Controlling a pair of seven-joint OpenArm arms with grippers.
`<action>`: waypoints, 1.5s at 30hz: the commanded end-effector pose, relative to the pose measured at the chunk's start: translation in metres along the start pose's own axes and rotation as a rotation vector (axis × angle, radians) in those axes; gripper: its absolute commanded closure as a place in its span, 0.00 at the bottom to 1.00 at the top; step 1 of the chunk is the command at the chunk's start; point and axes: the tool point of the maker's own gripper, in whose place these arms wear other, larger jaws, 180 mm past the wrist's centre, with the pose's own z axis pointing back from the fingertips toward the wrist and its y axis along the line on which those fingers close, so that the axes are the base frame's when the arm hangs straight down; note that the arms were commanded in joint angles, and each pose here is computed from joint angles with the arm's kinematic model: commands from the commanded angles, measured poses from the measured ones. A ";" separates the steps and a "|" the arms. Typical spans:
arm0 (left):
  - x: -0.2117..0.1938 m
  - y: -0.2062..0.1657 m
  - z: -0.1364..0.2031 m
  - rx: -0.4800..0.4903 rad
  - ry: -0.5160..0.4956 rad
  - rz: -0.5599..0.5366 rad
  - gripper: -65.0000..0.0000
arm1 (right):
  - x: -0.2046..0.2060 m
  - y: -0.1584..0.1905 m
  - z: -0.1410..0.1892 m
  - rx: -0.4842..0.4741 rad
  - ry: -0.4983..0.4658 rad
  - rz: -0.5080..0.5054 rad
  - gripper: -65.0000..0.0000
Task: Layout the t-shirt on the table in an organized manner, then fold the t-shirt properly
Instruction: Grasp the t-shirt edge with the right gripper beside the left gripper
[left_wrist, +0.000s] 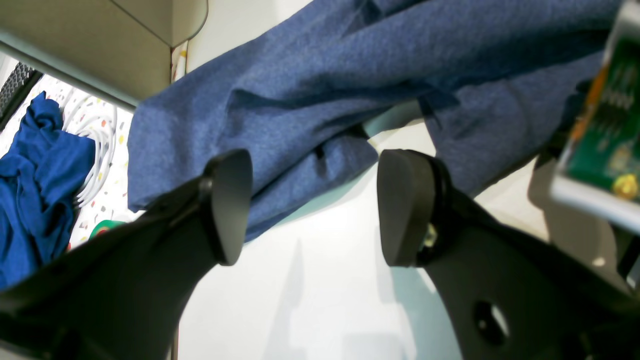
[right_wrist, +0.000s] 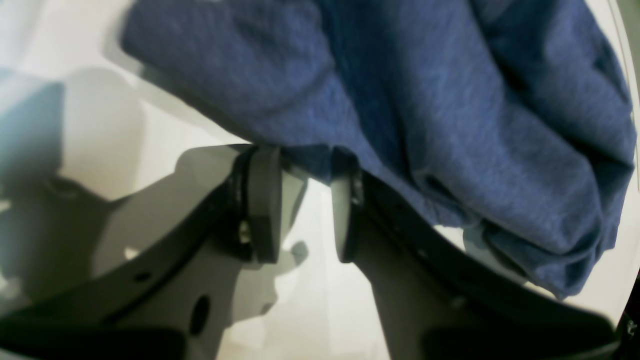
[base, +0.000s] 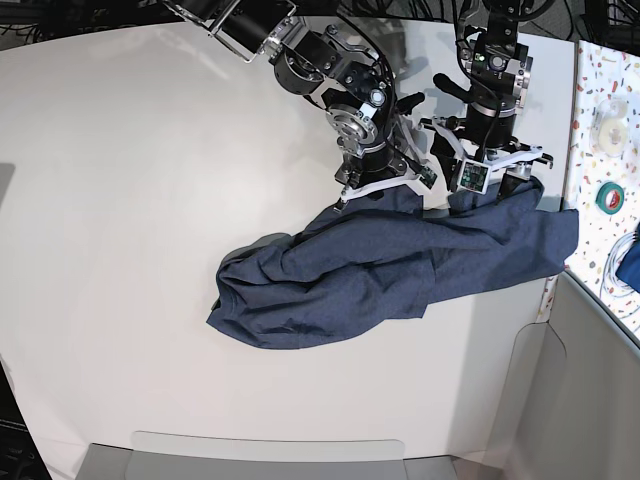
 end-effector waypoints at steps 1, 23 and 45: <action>0.011 0.006 0.002 0.021 -0.039 -0.002 0.41 | 0.019 -0.011 0.004 -0.033 -0.046 -0.007 0.68; 0.010 0.007 0.002 0.026 -0.038 -0.007 0.41 | -0.007 0.013 -0.023 0.005 0.058 0.151 0.60; 0.003 0.004 0.005 0.017 -0.019 -0.011 0.41 | -0.036 -0.026 0.067 -0.083 0.100 -0.007 1.00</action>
